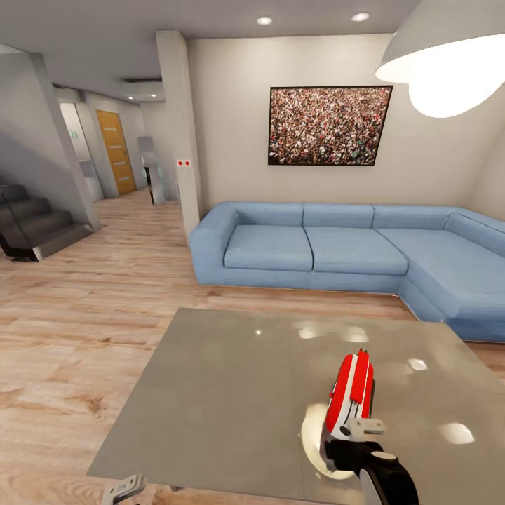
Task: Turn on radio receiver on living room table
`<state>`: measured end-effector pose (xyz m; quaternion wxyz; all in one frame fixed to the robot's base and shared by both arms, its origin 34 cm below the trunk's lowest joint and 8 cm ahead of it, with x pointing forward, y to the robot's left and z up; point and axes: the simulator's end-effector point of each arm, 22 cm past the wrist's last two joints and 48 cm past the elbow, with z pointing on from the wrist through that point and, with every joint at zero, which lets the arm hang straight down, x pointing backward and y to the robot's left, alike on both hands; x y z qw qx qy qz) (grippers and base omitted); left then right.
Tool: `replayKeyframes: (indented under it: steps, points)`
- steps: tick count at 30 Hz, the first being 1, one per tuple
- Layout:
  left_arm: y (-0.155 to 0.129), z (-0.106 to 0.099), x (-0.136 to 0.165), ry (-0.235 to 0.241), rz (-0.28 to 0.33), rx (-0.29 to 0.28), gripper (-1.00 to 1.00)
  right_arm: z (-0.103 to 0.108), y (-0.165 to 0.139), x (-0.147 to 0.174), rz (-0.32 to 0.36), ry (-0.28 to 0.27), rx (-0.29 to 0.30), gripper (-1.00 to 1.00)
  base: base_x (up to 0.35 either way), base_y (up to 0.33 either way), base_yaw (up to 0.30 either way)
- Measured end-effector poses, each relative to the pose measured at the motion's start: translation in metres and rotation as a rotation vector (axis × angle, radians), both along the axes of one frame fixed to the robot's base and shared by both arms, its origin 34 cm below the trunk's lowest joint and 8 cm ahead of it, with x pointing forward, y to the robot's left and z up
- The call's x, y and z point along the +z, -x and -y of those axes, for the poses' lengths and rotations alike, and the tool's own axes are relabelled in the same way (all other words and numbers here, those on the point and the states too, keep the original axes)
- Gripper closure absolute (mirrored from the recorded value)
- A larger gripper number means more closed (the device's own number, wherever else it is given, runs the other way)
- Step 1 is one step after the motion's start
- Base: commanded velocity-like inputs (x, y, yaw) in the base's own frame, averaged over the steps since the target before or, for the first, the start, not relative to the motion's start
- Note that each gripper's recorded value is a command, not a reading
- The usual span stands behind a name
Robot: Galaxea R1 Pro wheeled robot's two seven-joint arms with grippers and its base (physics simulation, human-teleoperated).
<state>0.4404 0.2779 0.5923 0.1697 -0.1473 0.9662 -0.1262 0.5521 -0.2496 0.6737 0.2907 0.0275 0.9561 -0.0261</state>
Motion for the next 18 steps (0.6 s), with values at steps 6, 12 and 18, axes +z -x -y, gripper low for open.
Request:
replayKeyframes:
  steps: [6, 12, 18]
  points:
    - [0.0001, -0.0002, -0.0002, -0.001, 0.000, 0.000, -1.00, 0.0017, -0.0004, 0.0007, 0.001, 0.002, -0.001, -1.00, 0.000, 0.000, 0.000]
    - [0.0001, -0.0008, -0.0002, -0.002, 0.000, 0.000, -1.00, 0.0028, -0.0015, 0.0024, 0.006, 0.002, -0.003, -1.00, 0.000, 0.000, 0.000]
    - [0.0004, -0.0008, -0.0002, -0.001, -0.002, 0.000, -1.00, 0.0035, -0.0034, 0.0055, 0.014, 0.003, -0.003, -1.00, 0.000, 0.000, 0.000]
